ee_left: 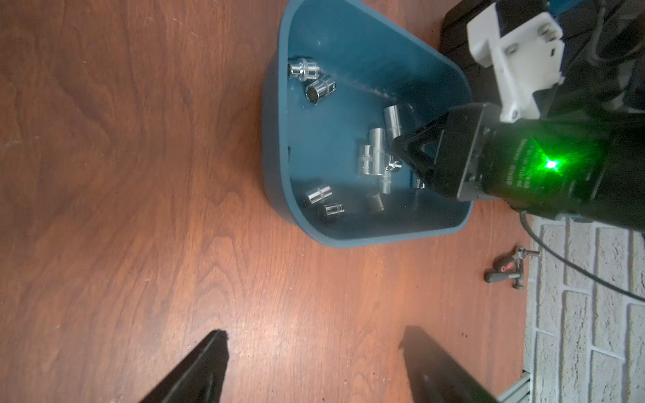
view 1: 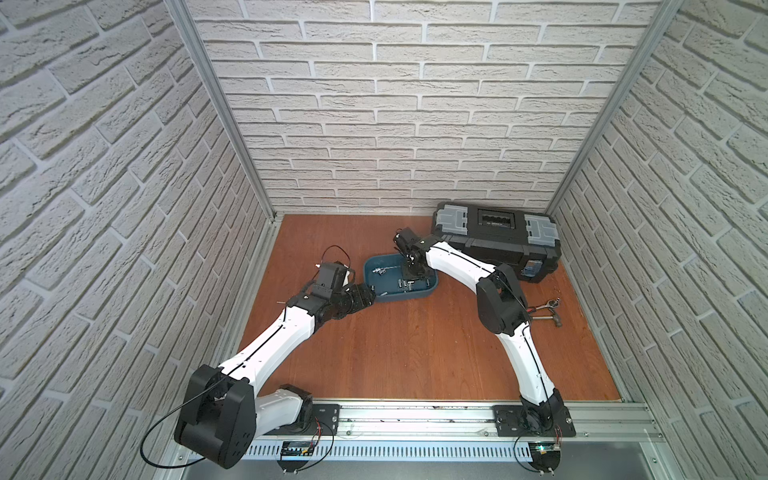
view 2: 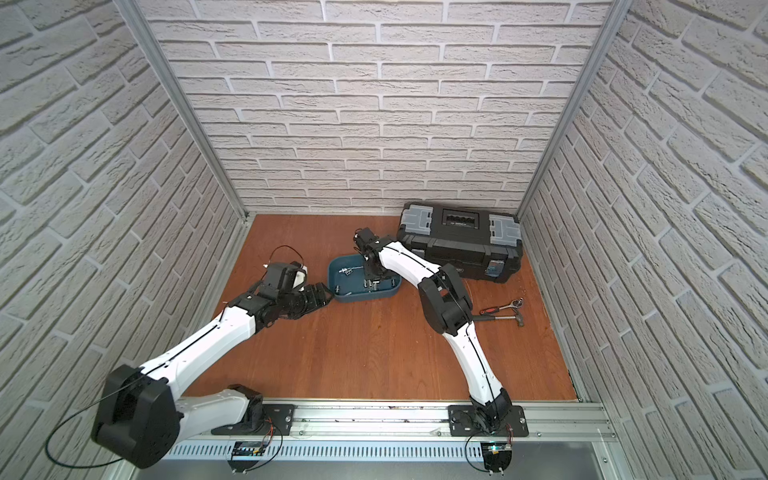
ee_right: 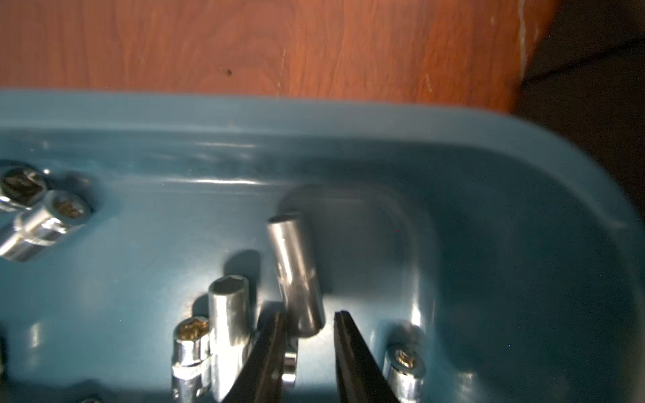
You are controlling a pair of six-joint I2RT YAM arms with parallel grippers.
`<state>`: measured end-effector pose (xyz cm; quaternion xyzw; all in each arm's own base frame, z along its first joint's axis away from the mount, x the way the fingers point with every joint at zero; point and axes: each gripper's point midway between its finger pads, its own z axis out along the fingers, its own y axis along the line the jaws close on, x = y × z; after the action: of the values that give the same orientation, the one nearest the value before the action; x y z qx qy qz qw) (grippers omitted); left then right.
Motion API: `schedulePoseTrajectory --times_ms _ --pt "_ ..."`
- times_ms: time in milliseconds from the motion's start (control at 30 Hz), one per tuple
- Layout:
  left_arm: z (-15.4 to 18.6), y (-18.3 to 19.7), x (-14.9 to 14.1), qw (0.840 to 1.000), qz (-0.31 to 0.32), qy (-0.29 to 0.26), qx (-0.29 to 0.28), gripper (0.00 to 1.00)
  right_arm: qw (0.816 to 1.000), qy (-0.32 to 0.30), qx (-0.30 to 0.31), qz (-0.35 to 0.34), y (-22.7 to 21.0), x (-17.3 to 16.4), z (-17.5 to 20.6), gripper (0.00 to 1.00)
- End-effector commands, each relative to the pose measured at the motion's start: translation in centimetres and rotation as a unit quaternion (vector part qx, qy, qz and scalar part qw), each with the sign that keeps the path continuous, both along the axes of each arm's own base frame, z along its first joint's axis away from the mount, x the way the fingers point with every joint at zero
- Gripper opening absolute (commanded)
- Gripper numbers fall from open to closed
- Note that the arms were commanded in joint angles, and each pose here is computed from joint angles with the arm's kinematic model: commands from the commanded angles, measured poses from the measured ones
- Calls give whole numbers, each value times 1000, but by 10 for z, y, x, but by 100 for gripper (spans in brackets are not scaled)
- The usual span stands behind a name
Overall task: Put the socket on the desktop into the storage box
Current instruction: Reset both arms
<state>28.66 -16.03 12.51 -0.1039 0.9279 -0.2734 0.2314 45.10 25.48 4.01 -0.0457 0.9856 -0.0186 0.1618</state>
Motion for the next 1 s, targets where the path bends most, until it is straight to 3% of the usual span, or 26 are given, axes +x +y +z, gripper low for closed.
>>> schedulePoseTrajectory --times_ms 0,300,333,367,433,467,500,700,967 --pt "12 2 4 1000 4 -18 -1 83 998 -55 32 0 7 3 49 31" --pt "22 3 11 1000 3 -29 11 87 993 -98 63 27 14 -20 89 35" --pt "23 5 12 999 3 -30 17 88 992 -103 65 28 13 -23 94 37" --pt "25 6 13 999 3 -33 24 97 992 -107 68 28 11 -27 98 37" --pt "29 9 16 999 2 -36 36 98 989 -123 75 27 4 -35 115 41" --pt "31 10 18 998 1 -39 42 98 988 -130 75 25 -1 -39 119 54" --pt "34 11 20 998 2 -42 49 98 988 -135 74 24 -6 -44 124 99" --pt "49 32 31 991 16 -62 118 98 983 -169 72 17 -39 -73 147 100" --pt "74 75 40 962 45 -104 248 98 968 -244 25 -48 -113 -101 179 100"
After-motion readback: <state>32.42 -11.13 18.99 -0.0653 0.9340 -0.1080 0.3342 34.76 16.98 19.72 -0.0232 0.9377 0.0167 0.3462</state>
